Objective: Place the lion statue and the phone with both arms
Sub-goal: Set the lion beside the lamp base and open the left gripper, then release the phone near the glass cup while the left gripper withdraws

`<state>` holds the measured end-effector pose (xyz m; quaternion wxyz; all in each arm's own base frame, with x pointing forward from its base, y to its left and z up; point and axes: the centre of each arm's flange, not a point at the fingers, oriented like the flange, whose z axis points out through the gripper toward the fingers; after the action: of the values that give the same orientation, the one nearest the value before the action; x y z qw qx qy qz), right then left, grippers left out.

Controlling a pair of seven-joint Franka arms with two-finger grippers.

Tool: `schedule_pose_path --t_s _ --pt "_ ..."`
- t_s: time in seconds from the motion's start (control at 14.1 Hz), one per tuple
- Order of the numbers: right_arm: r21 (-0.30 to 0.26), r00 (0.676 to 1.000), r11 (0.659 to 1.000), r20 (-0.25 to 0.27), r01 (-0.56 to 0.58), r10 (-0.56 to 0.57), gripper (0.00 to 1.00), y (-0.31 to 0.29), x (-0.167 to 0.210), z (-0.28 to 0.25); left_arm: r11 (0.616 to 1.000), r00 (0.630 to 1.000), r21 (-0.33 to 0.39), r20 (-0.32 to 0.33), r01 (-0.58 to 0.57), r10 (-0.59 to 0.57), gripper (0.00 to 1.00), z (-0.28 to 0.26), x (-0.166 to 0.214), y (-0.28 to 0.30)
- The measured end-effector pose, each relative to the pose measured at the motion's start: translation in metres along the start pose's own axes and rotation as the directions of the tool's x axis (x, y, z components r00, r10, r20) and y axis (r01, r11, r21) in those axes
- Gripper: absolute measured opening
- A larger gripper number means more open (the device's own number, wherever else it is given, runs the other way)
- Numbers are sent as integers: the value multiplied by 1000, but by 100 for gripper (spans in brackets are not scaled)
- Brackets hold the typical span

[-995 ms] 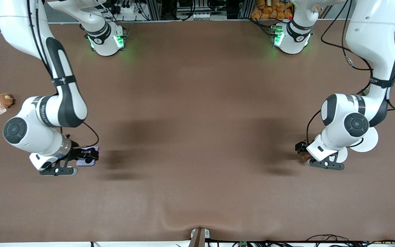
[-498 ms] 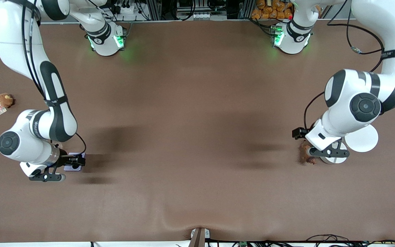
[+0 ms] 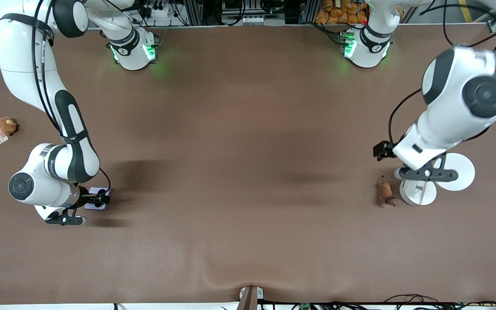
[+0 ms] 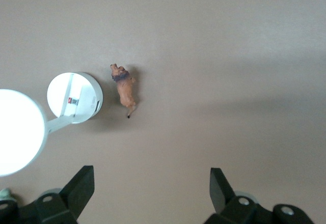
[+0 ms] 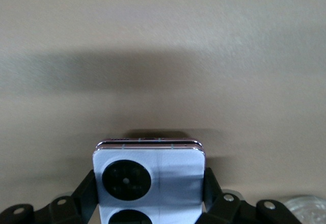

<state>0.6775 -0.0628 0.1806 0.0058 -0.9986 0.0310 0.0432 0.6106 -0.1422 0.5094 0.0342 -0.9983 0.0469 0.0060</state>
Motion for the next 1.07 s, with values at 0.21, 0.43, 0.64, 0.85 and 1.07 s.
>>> schedule_pose_path --t_s 0.21,0.43,0.64,0.85,1.07 --pt "5 999 1000 24 -23 23 84 16 -3 2 1000 1000 2 -4 20 -20 100 -44 -2 -11" --pt "6 999 1000 36 -27 27 84 18 -6 6 999 999 6 8 32 -32 100 -62 -6 -18" --pt "7 998 1000 48 -28 28 87 18 -10 11 997 997 -15 -14 80 -80 100 -92 -18 -39" --pt "7 998 1000 48 -28 28 100 18 -10 11 994 993 -32 -47 105 -107 100 -117 -30 -52" --pt "9 999 1000 32 -23 22 100 15 -6 6 994 994 -24 -37 105 -106 100 -123 -41 -51"
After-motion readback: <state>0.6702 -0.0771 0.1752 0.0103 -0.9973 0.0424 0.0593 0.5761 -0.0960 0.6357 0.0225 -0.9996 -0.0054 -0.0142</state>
